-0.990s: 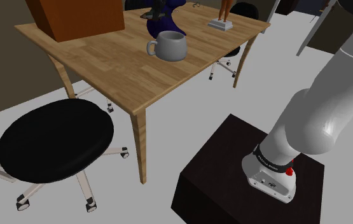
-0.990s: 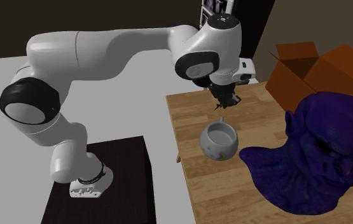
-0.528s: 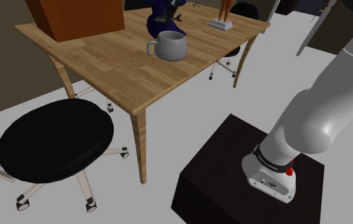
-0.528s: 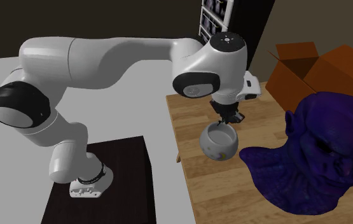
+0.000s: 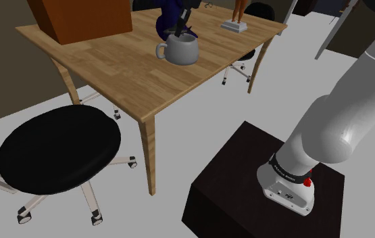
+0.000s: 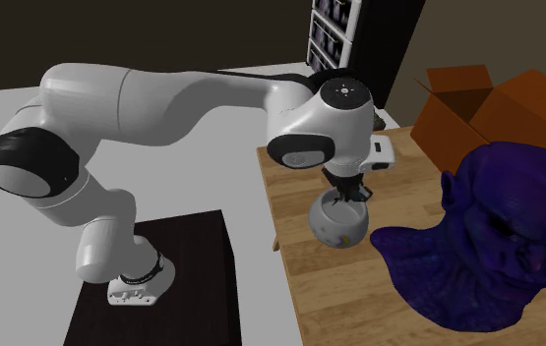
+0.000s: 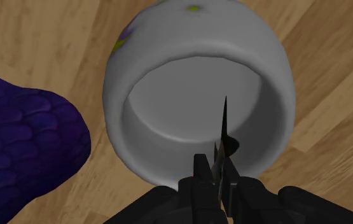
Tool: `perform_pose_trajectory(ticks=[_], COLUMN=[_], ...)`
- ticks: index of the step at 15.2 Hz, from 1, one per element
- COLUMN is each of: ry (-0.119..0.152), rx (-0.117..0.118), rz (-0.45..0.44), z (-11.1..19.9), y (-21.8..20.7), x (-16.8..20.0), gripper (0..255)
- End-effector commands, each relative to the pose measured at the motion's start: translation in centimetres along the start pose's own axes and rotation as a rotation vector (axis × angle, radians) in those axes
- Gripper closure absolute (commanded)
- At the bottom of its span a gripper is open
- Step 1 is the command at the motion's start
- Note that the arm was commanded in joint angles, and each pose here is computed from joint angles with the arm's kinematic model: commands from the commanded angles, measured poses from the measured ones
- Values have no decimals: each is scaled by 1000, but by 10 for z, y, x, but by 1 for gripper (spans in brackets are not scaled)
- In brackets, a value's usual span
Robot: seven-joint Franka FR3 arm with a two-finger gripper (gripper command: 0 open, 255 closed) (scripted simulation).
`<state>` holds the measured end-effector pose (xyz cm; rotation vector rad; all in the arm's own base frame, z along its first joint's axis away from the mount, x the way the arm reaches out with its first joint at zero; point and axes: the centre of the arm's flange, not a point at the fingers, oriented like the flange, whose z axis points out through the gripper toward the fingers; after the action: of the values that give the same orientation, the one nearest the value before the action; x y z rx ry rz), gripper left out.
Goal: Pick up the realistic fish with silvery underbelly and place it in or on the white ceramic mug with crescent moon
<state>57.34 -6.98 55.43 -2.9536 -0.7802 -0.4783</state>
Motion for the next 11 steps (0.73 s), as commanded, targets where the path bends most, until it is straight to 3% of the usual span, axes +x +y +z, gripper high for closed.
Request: perform_pose_trajectory(ticks=[1, 8, 9, 11], ry=[0, 0, 0, 0], rx=[0, 0, 0, 0], rz=[0, 0, 0, 0], z=[4, 4, 4, 4], y=[-1, -1, -1, -1], x=[-2, -2, -2, -2], gripper=[255, 255, 0, 0])
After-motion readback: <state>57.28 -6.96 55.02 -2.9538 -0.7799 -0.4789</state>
